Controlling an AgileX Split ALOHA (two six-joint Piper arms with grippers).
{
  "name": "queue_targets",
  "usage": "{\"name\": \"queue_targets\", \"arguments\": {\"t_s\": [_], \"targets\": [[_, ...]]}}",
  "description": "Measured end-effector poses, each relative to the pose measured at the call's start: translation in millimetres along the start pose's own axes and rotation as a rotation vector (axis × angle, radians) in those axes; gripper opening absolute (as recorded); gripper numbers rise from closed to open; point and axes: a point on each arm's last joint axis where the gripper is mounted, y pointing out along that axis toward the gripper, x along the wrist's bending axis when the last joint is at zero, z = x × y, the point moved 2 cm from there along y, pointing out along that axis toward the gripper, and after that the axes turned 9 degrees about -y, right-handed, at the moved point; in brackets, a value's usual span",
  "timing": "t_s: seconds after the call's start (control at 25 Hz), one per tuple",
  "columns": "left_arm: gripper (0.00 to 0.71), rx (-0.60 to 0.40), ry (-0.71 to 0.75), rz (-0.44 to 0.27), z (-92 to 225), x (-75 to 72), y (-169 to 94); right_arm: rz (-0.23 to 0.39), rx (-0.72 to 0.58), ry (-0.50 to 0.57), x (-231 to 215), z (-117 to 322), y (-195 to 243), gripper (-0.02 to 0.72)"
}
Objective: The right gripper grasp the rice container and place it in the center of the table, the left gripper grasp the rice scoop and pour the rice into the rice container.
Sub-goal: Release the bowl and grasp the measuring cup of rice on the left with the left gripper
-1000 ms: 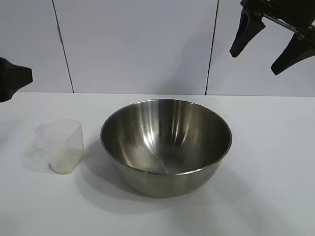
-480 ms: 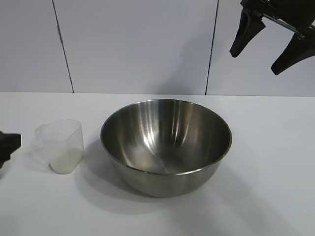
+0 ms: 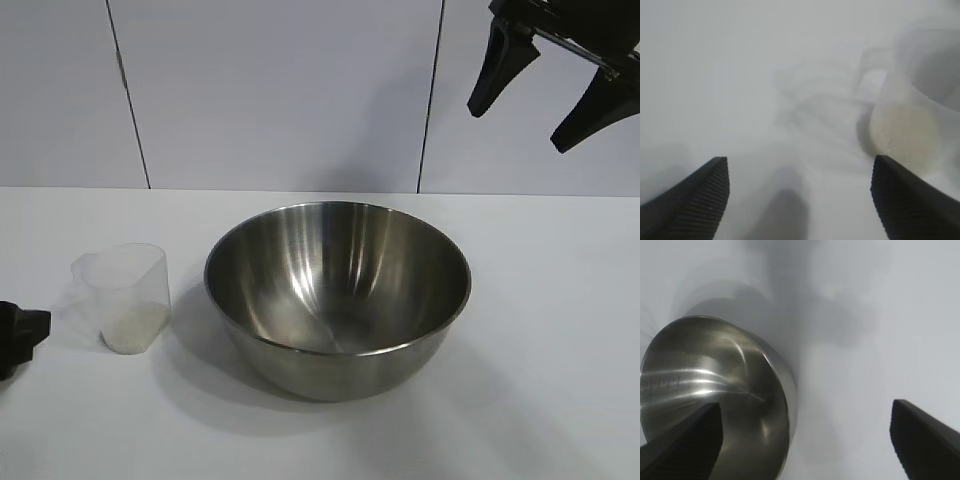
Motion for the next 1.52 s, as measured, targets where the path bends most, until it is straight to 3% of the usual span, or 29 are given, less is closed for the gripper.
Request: {"name": "queue_targets", "arguments": {"t_s": [0.48, 0.92, 1.52], "targets": [[0.56, -0.038, 0.004, -0.052, -7, 4.5, 8, 0.0, -0.001, 0.0, 0, 0, 0, 0.63], [0.543, -0.094, 0.032, -0.041, -21, 0.7, 20, 0.001, -0.003, 0.0, 0, 0, 0, 0.63], [0.541, -0.096, 0.073, -0.003, -23, -4.1, 22, 0.002, -0.005, 0.0, 0, -1, 0, 0.63]]}}
